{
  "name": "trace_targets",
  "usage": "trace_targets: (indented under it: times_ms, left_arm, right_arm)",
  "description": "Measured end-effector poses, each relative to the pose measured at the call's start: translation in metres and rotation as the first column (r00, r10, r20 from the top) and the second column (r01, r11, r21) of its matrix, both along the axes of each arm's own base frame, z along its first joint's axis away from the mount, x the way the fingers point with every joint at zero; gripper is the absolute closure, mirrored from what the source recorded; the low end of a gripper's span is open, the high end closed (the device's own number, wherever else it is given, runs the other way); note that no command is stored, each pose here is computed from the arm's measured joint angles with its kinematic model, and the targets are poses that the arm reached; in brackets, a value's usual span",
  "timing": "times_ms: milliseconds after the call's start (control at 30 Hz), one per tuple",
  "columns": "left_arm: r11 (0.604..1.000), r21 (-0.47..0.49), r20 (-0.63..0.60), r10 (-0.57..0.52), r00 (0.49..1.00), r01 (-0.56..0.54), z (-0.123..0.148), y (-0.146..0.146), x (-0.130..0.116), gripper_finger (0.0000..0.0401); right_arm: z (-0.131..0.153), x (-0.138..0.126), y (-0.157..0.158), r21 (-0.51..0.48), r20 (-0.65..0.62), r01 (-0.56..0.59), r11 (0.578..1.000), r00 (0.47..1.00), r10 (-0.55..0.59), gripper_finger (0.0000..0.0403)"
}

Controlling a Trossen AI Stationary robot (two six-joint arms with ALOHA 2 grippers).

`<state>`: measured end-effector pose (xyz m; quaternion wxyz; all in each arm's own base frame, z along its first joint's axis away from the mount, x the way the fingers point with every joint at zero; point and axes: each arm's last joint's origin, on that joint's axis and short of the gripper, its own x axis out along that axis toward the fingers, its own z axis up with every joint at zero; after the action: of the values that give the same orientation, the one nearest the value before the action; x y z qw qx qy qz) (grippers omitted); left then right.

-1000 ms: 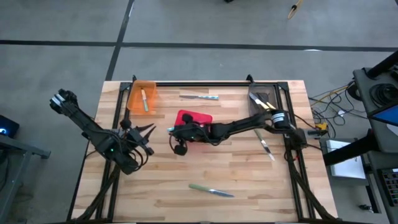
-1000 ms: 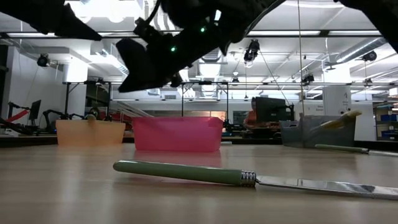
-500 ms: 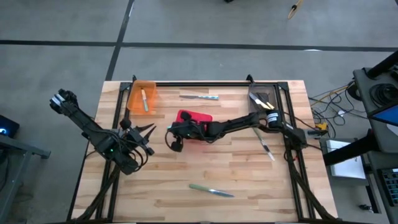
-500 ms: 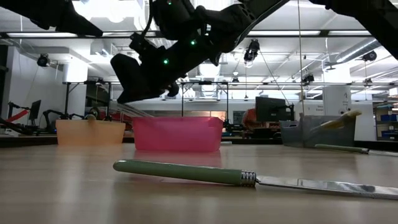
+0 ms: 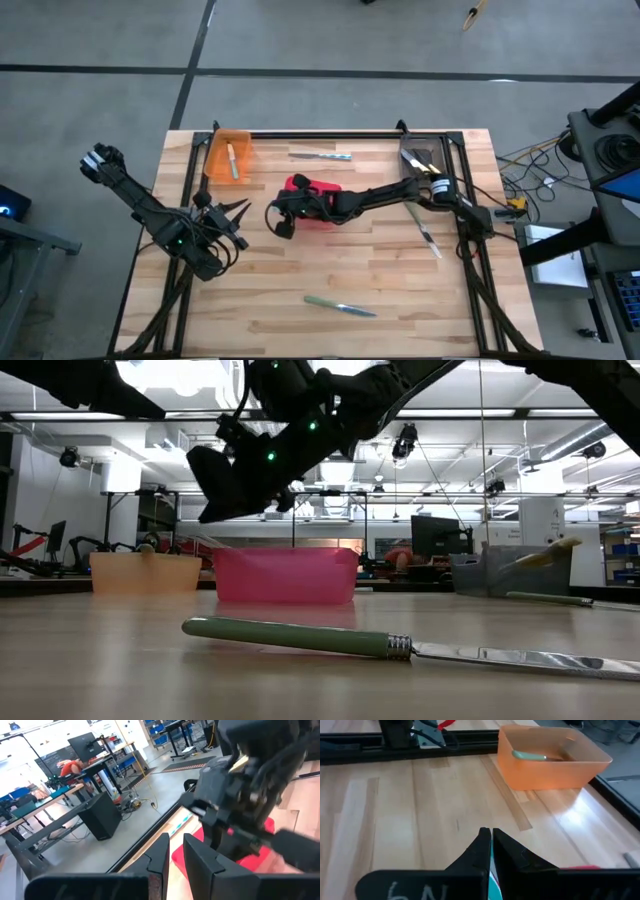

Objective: Sort silverware by color (type)
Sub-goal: Adjust the white patterned table knife in the red bin, then put the bottom green table knife into the orange bin

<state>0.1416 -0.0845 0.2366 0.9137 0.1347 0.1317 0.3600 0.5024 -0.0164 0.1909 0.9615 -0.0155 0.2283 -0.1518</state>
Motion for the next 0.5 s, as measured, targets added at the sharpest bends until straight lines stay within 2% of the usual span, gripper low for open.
trace_targets:
  times_ms: [367,500]
  left_arm:
    - [0.998,-0.056,0.043,-0.003,0.999,0.006,0.001,-0.002,0.002,0.0364]
    - [0.992,-0.12,0.04,-0.033,0.999,0.037,0.001,-0.005,0.005,0.0364]
  right_arm:
    - [0.053,-0.034,0.017,-0.041,-0.109,-0.064,0.997,0.992,0.059,0.0394]
    - [0.066,-0.05,0.018,-0.043,-0.15,-0.069,0.997,0.987,0.062,0.0394]
